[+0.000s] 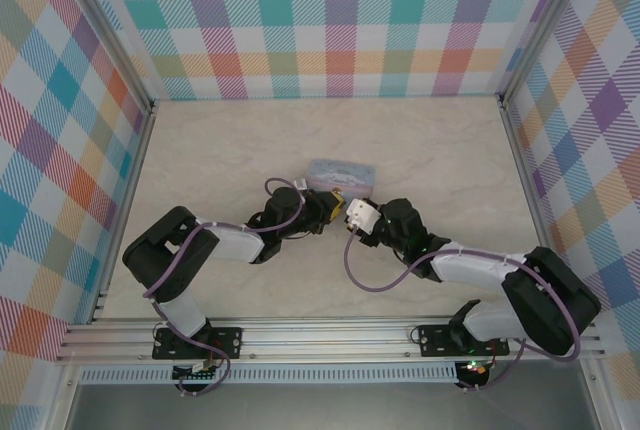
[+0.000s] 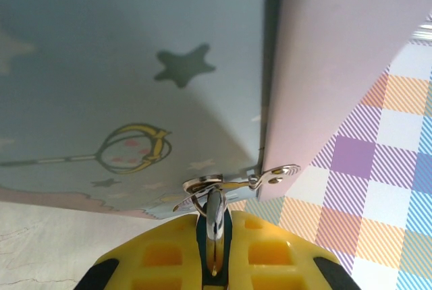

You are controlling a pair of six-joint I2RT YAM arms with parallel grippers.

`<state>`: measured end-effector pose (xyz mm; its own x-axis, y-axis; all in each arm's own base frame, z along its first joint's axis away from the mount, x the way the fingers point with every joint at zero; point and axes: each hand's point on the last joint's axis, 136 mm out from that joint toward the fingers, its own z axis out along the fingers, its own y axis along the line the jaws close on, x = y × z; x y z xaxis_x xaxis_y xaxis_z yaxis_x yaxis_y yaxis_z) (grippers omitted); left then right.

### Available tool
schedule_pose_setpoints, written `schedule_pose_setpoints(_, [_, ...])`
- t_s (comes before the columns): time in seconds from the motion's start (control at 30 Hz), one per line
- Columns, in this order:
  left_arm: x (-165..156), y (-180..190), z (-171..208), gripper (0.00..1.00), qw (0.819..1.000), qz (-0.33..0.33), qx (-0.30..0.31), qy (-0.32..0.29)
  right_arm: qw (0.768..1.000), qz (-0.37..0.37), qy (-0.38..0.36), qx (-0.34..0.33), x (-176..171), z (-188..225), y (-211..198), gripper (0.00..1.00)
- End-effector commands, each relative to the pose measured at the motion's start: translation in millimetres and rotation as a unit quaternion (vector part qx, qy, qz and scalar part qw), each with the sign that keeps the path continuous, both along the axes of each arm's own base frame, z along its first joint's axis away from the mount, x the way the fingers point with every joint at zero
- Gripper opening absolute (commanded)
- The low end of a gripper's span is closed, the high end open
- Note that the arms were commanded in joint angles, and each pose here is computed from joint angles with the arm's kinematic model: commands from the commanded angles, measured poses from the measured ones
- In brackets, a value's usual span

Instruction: Unlock a padlock with a key

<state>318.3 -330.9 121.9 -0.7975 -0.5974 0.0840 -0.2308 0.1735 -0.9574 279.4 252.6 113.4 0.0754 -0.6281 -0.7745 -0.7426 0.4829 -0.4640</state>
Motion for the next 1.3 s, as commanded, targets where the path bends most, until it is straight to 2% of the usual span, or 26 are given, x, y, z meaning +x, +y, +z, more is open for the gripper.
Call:
schedule_pose_setpoints(0.0, [5,0,21,0.00,1.000,0.003,-0.014,-0.013,0.999,0.011,-0.045,0.011,10,24,16,0.38])
schedule_pose_setpoints(0.53, [2,2,17,0.00,1.000,0.003,-0.012,-0.013,0.999,-0.008,-0.037,-0.009,20,6,17,0.26])
schedule_pose_setpoints(0.7, [2,1,17,0.00,1.000,0.000,-0.011,-0.013,0.999,-0.011,-0.036,-0.005,22,7,19,0.18])
schedule_pose_setpoints(0.93, [1,0,16,0.00,1.000,-0.005,-0.010,-0.011,0.999,-0.013,-0.034,0.007,25,12,23,0.13])
schedule_pose_setpoints(1.13, [0,0,16,0.00,1.000,-0.008,-0.009,-0.010,0.999,-0.019,-0.030,0.004,30,9,25,0.02])
schedule_pose_setpoints(1.27, [-1,0,15,0.00,1.000,-0.009,-0.007,-0.009,1.000,-0.020,-0.016,0.014,29,8,26,0.00])
